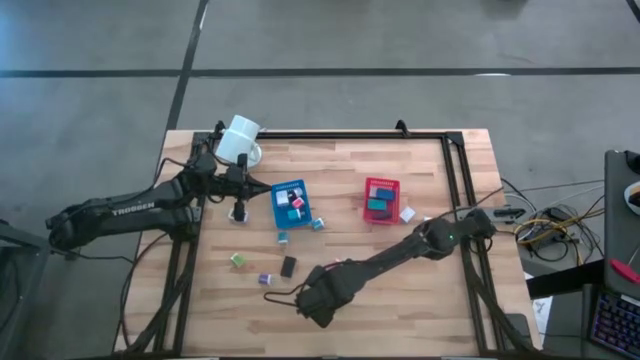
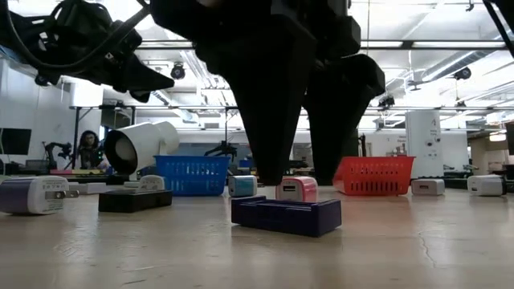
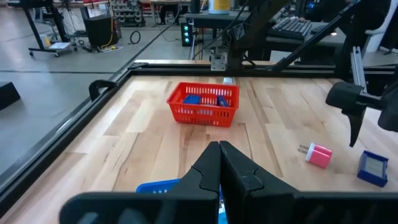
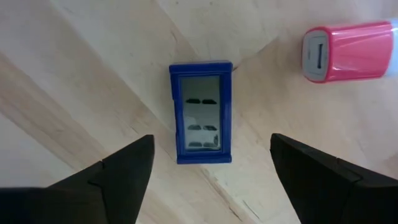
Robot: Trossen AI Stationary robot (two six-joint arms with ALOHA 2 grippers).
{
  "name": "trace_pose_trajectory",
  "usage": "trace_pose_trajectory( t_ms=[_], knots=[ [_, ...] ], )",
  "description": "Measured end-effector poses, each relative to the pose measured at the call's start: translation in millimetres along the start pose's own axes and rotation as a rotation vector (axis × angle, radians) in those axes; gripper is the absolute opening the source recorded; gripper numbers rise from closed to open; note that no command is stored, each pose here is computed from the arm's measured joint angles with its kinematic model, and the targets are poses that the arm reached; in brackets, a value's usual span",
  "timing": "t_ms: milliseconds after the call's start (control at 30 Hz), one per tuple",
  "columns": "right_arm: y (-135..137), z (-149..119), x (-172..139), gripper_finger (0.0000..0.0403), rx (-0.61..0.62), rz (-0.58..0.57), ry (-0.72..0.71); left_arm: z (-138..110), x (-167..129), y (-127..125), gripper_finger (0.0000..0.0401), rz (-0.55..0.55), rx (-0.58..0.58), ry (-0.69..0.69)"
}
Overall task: Pick & Place Office items
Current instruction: Put the purple digital clock into the red bin
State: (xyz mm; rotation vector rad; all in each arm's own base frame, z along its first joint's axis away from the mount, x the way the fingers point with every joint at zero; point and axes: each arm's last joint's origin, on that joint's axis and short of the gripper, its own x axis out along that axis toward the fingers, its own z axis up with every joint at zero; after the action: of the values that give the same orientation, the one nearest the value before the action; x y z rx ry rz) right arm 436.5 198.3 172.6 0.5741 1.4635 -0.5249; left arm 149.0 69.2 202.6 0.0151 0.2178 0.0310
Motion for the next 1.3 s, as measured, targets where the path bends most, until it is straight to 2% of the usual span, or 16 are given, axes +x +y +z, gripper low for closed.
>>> trace_pose_trajectory(
  t_ms=[300,533,667,833,900,1067,1300],
  knots=[
    [2.7,2.9,18.1,0.0317,-0.035,-0.008,0.007,-1.0,0.0,-0.1,0.0005,0.0,0.0,0.001],
    [2.4,3.0,29.9,0.0292,-0.101,-0.027,0.028,-1.2,0.0,-0.2,0.0005,-0.001,-0.001,0.001],
    [2.1,5.6,32.8,0.024,-0.133,-0.008,0.061,-1.1,0.0,-0.2,0.0005,-0.003,-0.001,0.001],
    [0.2,7.1,29.1,0.0139,-0.186,-0.005,0.063,-1.3,0.0,-0.2,0.0005,-0.003,-0.002,0.001],
    [-1.2,7.9,27.1,0.0137,-0.215,-0.011,0.057,-1.3,0.0,-0.2,0.0005,-0.003,-0.002,0.001],
    [-3.0,10.7,9.8,0.0137,-0.296,-0.03,-0.053,0.1,0.0,0.0,0.0005,-0.001,0.007,-0.01],
    [-6.0,13.6,-60.2,0.0137,-0.493,0.061,-0.334,2.4,-0.1,0.3,0.0005,0.002,0.019,-0.032]
  ],
)
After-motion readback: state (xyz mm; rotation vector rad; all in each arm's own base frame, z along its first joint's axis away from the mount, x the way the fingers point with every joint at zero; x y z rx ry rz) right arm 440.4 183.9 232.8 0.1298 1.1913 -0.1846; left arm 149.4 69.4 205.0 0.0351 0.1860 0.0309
